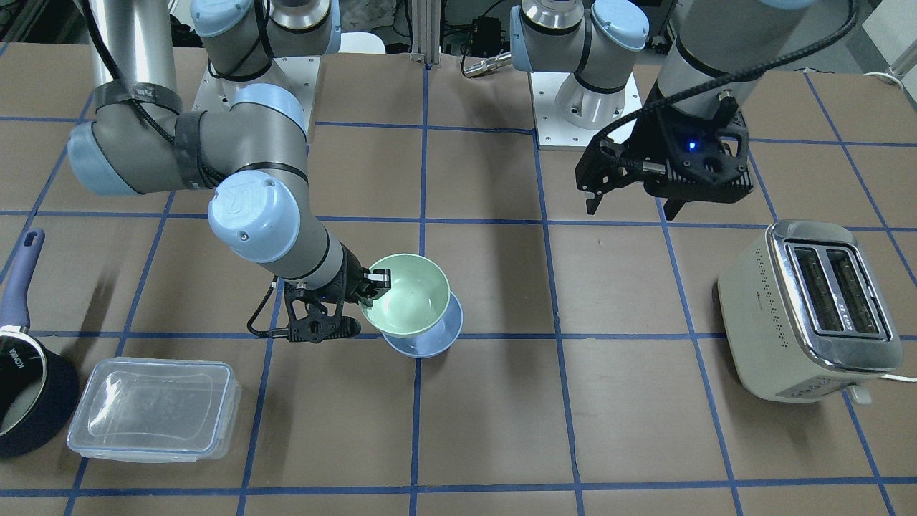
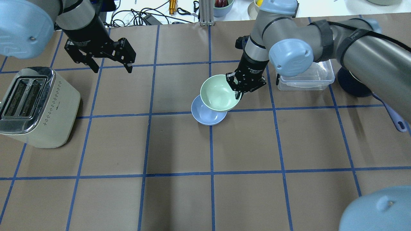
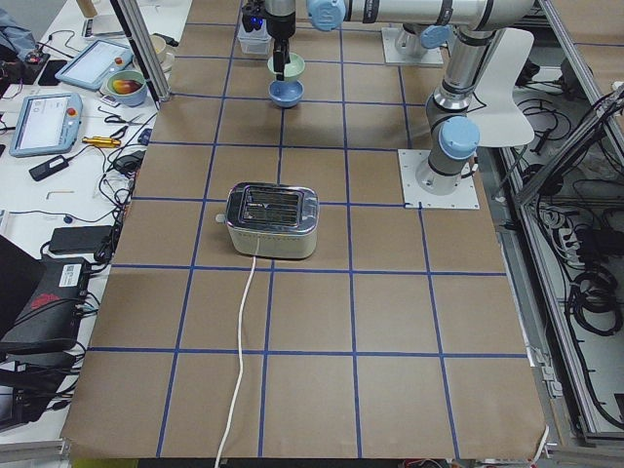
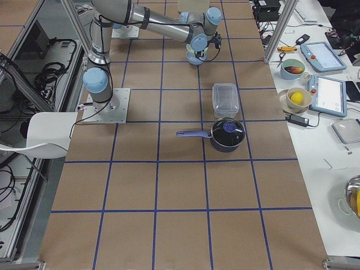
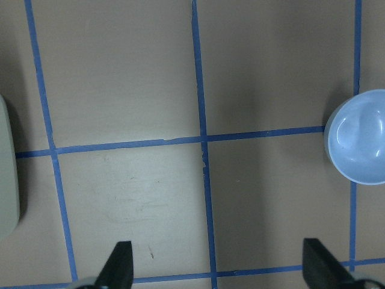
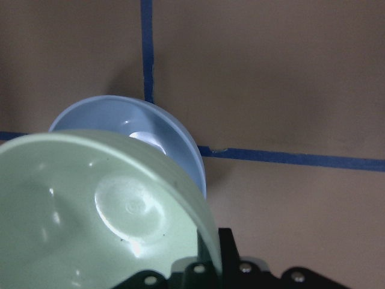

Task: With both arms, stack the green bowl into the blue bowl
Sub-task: 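Carry the green bowl over the blue bowl and lower it inside with the right gripper, then open the right gripper to release the green bowl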

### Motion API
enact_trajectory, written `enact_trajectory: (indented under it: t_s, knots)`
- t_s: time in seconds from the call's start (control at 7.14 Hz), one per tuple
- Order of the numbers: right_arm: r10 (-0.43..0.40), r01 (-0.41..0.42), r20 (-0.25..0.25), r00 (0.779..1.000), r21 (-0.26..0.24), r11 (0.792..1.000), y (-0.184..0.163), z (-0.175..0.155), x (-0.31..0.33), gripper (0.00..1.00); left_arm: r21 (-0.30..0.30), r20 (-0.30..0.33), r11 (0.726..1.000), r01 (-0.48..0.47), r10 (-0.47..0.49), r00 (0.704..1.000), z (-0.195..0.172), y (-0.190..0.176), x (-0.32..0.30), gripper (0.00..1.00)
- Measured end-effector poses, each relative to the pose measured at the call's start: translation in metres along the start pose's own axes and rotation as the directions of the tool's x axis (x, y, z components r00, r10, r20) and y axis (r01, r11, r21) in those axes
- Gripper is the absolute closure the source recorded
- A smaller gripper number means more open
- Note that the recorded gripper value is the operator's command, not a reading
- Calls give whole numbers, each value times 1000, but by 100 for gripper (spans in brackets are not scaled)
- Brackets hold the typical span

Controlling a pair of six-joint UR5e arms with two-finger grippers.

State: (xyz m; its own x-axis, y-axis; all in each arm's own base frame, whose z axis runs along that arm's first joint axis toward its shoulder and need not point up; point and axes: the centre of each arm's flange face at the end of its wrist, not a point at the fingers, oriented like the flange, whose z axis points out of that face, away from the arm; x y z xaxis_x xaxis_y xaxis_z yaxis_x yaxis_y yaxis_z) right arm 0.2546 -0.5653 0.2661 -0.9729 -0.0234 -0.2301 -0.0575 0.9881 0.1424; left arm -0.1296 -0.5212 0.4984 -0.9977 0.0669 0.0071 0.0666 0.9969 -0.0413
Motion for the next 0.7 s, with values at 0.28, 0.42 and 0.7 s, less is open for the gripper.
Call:
enact_trajectory:
  t_s: [0.28, 0.42, 0.7]
  knots:
    - [-8, 8, 19, 1000, -4, 1000, 0, 20, -5, 39, -11, 0, 1000, 0, 0, 1000, 8, 1, 1, 0]
    - [-9, 10, 36, 999, -8, 1000, 1, 23, -7, 0, -13, 1, 1000, -2, 2, 1000, 9, 3, 3, 0]
    - [-24, 24, 36, 999, 9, 1000, 0, 25, -6, 0, -15, 3, 1000, -6, 6, 1000, 9, 7, 4, 0]
